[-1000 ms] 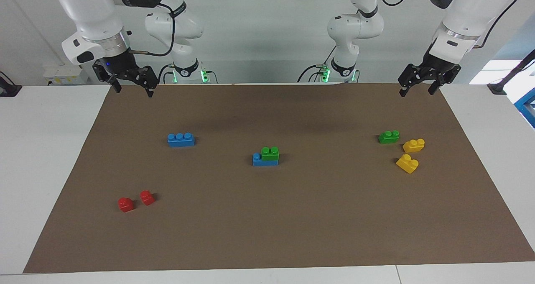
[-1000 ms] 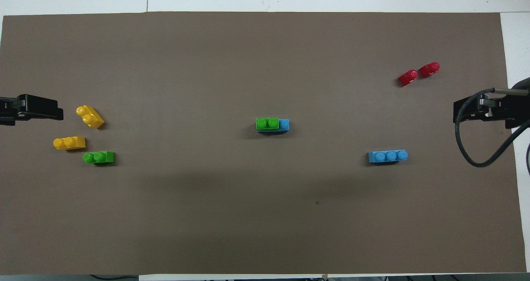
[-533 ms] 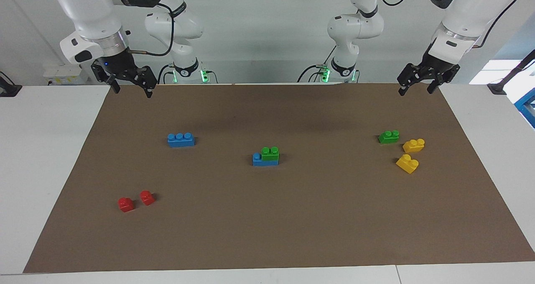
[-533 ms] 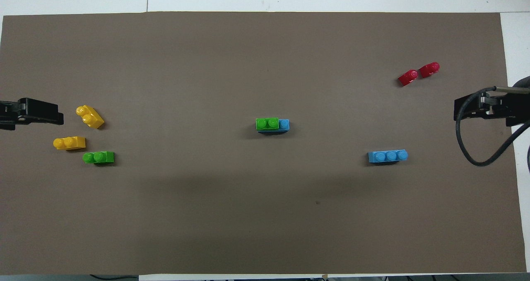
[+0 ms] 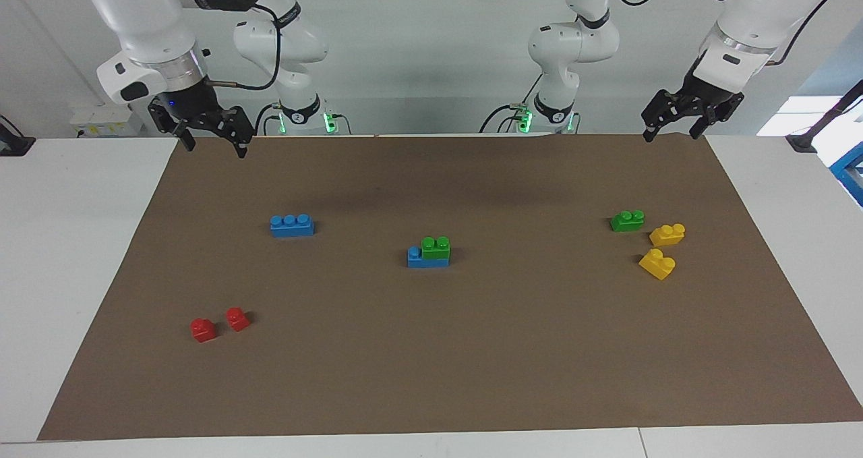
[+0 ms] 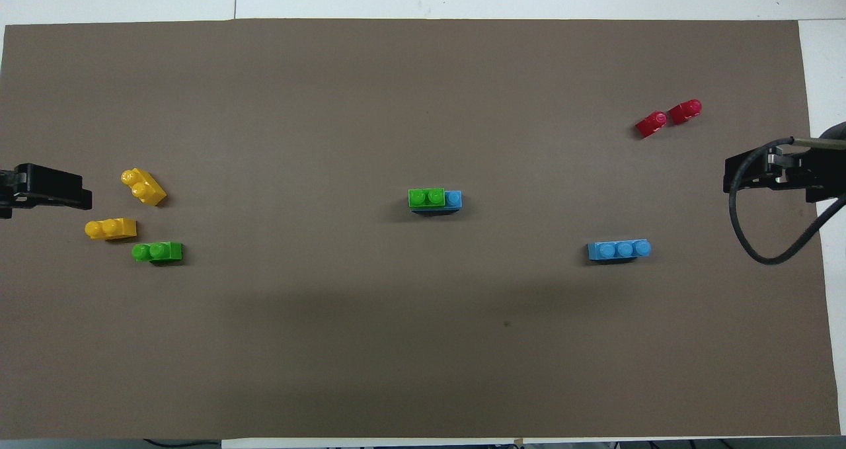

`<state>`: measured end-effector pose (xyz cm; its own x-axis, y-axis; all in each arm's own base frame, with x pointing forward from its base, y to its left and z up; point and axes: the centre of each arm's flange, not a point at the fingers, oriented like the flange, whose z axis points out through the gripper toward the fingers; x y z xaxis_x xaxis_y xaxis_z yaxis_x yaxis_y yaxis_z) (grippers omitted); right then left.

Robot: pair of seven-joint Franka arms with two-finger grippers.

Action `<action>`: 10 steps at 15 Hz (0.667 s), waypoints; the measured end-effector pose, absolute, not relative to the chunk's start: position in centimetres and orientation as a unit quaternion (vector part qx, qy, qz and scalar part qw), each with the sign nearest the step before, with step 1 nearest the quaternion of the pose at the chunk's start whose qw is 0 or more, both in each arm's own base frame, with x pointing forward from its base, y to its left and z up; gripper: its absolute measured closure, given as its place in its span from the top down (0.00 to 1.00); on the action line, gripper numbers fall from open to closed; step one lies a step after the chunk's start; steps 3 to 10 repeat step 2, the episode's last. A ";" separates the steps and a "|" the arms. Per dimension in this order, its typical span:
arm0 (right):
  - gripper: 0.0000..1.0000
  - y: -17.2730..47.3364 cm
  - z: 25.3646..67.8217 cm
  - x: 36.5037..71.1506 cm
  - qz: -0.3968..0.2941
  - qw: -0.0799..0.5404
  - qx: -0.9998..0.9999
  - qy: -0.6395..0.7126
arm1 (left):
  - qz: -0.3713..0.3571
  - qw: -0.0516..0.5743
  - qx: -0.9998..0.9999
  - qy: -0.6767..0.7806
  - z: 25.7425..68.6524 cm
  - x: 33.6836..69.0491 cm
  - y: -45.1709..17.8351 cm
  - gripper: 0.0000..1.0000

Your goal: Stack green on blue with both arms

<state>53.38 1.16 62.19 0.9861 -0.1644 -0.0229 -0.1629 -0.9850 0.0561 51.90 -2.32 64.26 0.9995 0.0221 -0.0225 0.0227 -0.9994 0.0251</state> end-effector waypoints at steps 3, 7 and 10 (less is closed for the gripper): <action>1.00 1.0 62.3 53.5 -0.010 0.026 0.996 -0.083 | -0.011 0.013 1.000 0.012 64.3 51.9 -2.2 1.00; 1.00 1.0 62.3 53.5 -0.010 0.026 0.996 -0.083 | -0.011 0.013 1.000 0.012 64.3 51.9 -2.2 1.00; 1.00 1.0 62.3 53.5 -0.010 0.026 0.996 -0.083 | -0.011 0.013 1.000 0.012 64.3 51.9 -2.2 1.00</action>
